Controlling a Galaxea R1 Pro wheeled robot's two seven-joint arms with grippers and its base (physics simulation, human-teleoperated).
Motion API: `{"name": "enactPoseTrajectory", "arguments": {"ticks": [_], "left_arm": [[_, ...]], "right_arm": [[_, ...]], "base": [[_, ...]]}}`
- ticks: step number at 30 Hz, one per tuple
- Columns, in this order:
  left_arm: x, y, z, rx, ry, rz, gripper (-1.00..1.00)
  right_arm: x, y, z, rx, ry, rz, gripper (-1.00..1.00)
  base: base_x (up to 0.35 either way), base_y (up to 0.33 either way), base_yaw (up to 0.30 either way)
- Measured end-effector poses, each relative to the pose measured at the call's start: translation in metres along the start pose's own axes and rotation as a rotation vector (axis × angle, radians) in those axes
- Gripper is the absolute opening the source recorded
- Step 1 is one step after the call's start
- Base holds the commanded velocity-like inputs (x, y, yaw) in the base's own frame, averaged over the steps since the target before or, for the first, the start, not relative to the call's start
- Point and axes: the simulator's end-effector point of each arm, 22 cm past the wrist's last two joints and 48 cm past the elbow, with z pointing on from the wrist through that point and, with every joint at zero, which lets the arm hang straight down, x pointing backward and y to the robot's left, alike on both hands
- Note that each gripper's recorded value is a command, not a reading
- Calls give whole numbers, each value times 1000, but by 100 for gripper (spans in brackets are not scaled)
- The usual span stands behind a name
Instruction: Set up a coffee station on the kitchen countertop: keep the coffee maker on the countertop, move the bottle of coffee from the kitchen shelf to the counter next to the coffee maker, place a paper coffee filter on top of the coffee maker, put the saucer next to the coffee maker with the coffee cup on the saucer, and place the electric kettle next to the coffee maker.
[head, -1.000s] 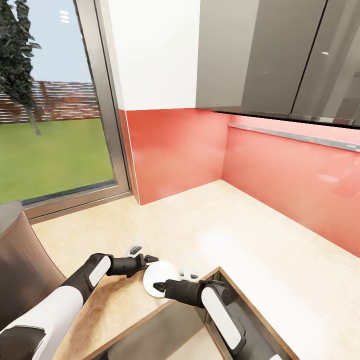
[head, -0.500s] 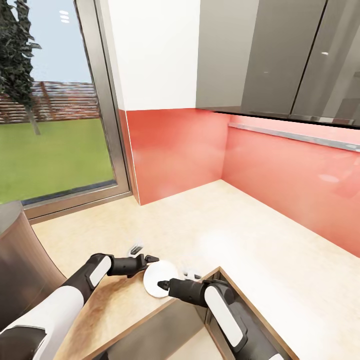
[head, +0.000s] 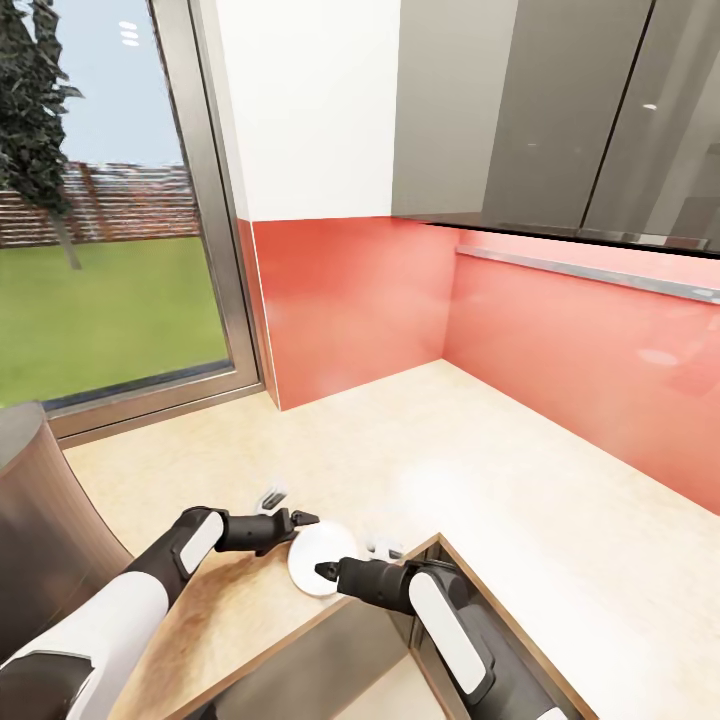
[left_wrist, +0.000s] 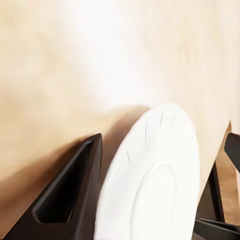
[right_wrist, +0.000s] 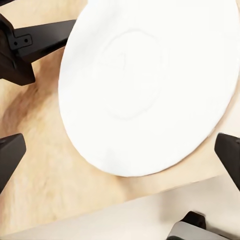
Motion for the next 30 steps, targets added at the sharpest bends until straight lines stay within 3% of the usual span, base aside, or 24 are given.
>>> {"name": "enactPoseTrajectory", "arguments": {"ticks": [30], "left_arm": [[15, -8, 11, 18, 22, -10, 100]], "right_arm": [[0, 3, 1, -4, 0, 2, 100]], "base": [[0, 0, 0]]}}
